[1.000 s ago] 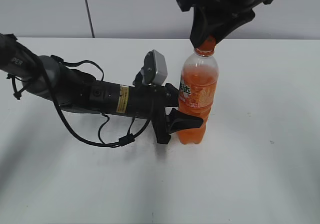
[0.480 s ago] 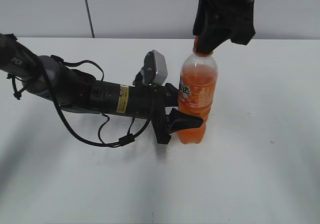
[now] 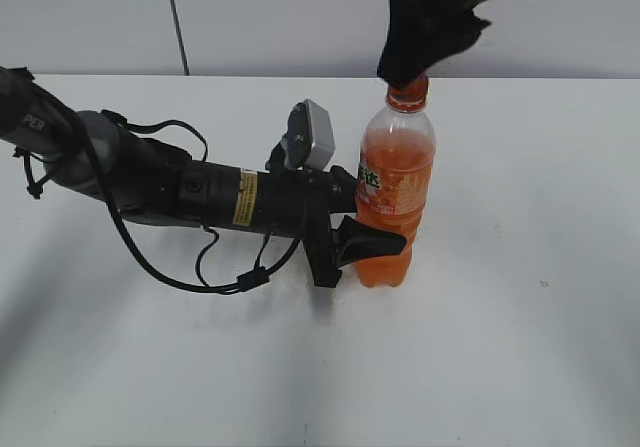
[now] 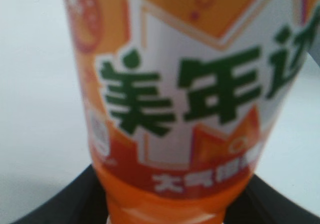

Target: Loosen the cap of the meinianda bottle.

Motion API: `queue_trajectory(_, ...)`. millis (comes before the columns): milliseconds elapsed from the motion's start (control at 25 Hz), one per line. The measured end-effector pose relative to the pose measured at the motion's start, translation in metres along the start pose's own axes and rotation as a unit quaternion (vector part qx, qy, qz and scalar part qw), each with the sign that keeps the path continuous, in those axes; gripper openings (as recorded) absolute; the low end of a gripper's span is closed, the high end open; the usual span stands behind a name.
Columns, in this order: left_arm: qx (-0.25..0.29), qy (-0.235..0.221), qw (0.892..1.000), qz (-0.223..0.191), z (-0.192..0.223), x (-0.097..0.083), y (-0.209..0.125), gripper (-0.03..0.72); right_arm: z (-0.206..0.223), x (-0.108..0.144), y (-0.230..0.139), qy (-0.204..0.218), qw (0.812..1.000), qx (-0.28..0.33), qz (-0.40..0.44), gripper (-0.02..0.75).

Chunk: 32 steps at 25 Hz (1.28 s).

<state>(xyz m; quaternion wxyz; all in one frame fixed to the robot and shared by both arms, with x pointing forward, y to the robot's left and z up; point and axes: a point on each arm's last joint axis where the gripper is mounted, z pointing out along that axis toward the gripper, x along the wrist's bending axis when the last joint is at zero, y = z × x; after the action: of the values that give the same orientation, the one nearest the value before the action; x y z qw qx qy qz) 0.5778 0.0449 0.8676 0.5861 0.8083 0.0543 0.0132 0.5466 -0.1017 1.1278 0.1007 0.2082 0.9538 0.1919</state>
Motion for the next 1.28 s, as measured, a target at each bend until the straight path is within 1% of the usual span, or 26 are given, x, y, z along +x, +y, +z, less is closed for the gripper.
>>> queue_trajectory(40, 0.0, 0.0, 1.0, 0.0, 0.0, 0.0, 0.0, 0.383, -0.008, 0.002, 0.0, -0.004, 0.999, -0.008, 0.054, 0.576)
queue_trajectory(80, 0.0, 0.0, 1.0, 0.0, 0.0, 0.0, 0.0, 0.383, -0.013, 0.003, -0.001, -0.006, 0.994, -0.014, 0.11, 0.533)
queue_trajectory(120, 0.0, 0.0, 1.0, 0.0, 0.0, 0.0, 0.0, 0.383, -0.016, 0.003, -0.001, -0.007, 0.987, -0.017, 0.159, 0.505)
queue_trajectory(160, 0.0, 0.0, 1.0, 0.0, 0.0, 0.0, 0.0, 0.383, -0.018, 0.004, -0.001, -0.007, 0.975, -0.02, 0.222, 0.482)
queue_trajectory(240, 0.0, 0.0, 1.0, 0.0, 0.0, 0.0, 0.0, 0.383, -0.017, 0.004, -0.002, -0.005, 0.961, -0.018, 0.275, 0.461)
queue_trajectory(320, 0.0, 0.0, 1.0, 0.0, 0.0, 0.0, 0.0, 0.383, -0.009, 0.004, -0.004, -0.002, 0.954, -0.006, 0.301, 0.454)
queue_trajectory(440, 0.0, 0.0, 1.0, 0.0, 0.0, 0.0, 0.0, 0.383, 0.013, 0.002, -0.01, -0.005, 0.95, 0.031, 0.311, 0.449)
queue_trajectory(520, -0.001, -0.001, 1.0, 0.0, 0.0, 0.0, 0.0, 0.383, 0.021, 0.0, -0.012, -0.006, 0.949, 0.042, 0.312, 0.449)
queue_trajectory(640, -0.001, -0.001, 1.0, 0.0, 0.0, 0.0, 0.0, 0.383, 0.023, 0.001, -0.01, -0.001, 0.95, 0.036, 0.311, 0.449)
queue_trajectory(880, -0.001, -0.001, 1.0, 0.0, 0.0, 0.0, 0.0, 0.383, 0.024, -0.001, -0.007, -0.003, 0.95, 0.019, 0.312, 0.442)
queue_trajectory(1000, -0.001, -0.001, 1.0, 0.0, 0.0, 0.0, 0.0, 0.383, 0.028, -0.001, -0.008, 0.0, 0.949, 0.026, 0.313, 0.393)
queue_trajectory(1160, 0.0, 0.0, 1.0, 0.0, 0.0, 0.0, 0.0, 0.383, 0.036, -0.002, -0.008, 0.004, 0.95, 0.038, 0.309, 0.307)
queue_trajectory(1240, 0.0, 0.0, 1.0, -0.001, 0.0, 0.0, 0.0, 0.383, 0.036, -0.002, -0.009, 0.005, 0.955, 0.04, 0.293, 0.3)
queue_trajectory(1280, 0.0, 0.0, 1.0, -0.001, 0.0, 0.0, 0.0, 0.383, 0.036, -0.002, -0.009, 0.006, 0.961, 0.042, 0.275, 0.299)
